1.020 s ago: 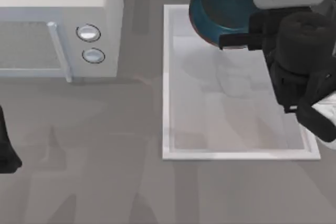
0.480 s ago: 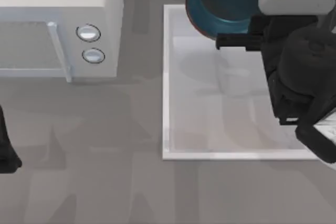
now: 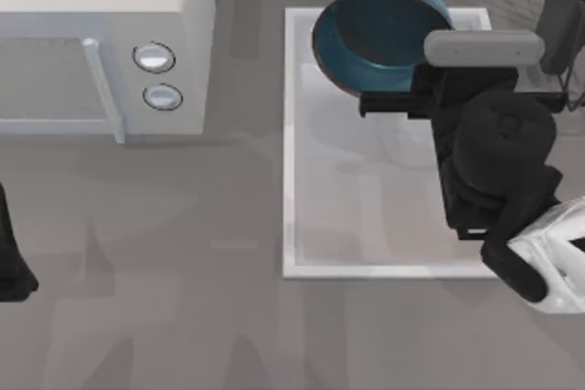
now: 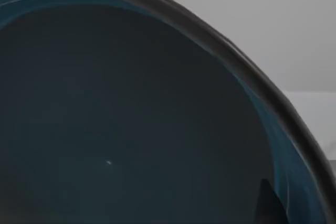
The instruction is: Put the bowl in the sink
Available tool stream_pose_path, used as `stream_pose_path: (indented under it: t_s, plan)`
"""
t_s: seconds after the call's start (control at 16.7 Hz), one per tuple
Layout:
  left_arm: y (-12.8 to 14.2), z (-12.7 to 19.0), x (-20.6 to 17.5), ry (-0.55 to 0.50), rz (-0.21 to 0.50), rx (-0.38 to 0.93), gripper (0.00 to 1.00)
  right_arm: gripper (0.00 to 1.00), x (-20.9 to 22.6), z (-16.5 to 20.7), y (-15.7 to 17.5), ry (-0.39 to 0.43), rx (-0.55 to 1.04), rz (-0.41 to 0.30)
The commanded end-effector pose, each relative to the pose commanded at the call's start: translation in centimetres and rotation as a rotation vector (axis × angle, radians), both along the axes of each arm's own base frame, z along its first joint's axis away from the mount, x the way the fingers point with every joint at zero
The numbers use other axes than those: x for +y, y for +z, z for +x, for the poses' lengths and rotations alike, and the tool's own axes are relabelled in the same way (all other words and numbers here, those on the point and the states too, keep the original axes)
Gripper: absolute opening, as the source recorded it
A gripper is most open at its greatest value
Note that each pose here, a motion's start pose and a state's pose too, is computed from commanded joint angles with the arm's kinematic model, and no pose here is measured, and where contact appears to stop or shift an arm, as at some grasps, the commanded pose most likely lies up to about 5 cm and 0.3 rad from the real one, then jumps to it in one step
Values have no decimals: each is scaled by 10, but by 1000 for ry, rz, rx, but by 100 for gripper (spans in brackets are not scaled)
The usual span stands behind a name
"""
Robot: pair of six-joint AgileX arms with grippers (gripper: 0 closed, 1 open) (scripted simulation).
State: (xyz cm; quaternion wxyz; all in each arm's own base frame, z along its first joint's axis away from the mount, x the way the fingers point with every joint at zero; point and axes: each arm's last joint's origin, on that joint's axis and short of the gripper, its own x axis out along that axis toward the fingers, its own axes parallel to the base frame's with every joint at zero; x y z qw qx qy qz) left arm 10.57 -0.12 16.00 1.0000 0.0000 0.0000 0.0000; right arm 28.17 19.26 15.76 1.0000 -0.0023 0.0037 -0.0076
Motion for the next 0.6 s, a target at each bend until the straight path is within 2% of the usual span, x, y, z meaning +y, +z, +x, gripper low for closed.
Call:
stream_pose_path:
  t_s: [0.36, 0.6]
  plan:
    - [0, 0, 0, 0, 0, 0, 100, 0, -3, -5, -74, 4, -15, 11]
    - [0, 0, 0, 0, 0, 0, 100, 0, -9, -11, -98, 5, -8, 5]
